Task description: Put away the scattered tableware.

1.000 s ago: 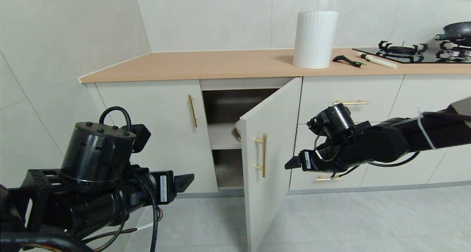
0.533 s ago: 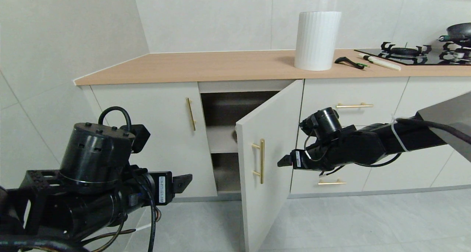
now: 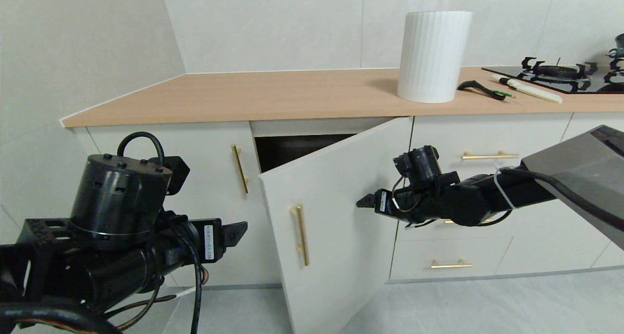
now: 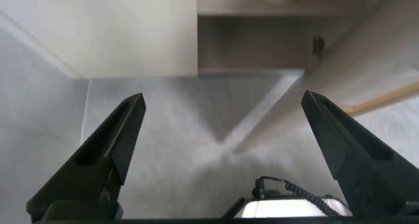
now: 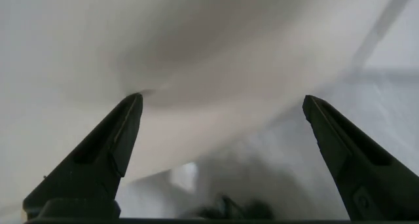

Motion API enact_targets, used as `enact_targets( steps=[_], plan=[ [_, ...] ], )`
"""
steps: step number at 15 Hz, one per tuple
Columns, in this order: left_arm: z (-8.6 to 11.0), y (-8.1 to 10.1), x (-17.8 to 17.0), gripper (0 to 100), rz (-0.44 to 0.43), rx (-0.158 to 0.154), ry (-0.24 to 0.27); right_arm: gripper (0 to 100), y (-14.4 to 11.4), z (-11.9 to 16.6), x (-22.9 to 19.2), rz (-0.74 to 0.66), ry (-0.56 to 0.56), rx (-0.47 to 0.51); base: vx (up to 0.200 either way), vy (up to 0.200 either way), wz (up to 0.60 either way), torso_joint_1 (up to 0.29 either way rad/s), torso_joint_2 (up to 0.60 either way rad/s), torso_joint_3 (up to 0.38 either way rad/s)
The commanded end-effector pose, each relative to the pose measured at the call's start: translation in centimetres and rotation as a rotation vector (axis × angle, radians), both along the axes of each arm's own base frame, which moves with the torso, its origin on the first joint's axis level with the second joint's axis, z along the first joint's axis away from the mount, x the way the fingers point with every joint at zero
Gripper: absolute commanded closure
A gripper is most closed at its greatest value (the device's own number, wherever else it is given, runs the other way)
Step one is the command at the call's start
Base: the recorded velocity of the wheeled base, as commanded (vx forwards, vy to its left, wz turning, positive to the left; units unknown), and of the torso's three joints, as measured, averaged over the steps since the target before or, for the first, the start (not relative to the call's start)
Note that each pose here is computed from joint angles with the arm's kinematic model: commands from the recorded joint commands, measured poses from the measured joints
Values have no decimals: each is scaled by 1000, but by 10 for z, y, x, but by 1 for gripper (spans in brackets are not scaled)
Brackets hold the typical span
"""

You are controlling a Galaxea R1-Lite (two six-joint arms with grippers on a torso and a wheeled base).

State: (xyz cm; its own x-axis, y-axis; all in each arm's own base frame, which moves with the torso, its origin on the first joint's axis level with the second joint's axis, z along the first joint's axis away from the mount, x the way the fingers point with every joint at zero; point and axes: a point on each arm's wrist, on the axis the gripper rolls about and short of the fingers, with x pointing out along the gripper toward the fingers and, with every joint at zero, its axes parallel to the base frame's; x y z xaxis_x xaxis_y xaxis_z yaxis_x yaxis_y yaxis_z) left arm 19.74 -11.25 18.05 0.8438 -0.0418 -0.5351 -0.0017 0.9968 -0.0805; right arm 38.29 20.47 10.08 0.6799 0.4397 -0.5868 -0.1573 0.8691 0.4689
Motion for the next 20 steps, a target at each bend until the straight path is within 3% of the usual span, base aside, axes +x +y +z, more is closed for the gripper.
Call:
enact_targets(
  steps=[1,9,20],
  plan=[
    [1,0,0,0,2,-5,-5,0,2,-9,5,-27,-3,11,0,0,0,0,0,0],
    [9,5,-7,0,-6,-5,-35,0,14,-31,46,-328,-98,1,0,0,0,0,0,0],
    [8,5,-6,0,-8,-3,-31,0,-11,-15,79,-496,-155,120,0,0,0,0,0,0]
  ],
)
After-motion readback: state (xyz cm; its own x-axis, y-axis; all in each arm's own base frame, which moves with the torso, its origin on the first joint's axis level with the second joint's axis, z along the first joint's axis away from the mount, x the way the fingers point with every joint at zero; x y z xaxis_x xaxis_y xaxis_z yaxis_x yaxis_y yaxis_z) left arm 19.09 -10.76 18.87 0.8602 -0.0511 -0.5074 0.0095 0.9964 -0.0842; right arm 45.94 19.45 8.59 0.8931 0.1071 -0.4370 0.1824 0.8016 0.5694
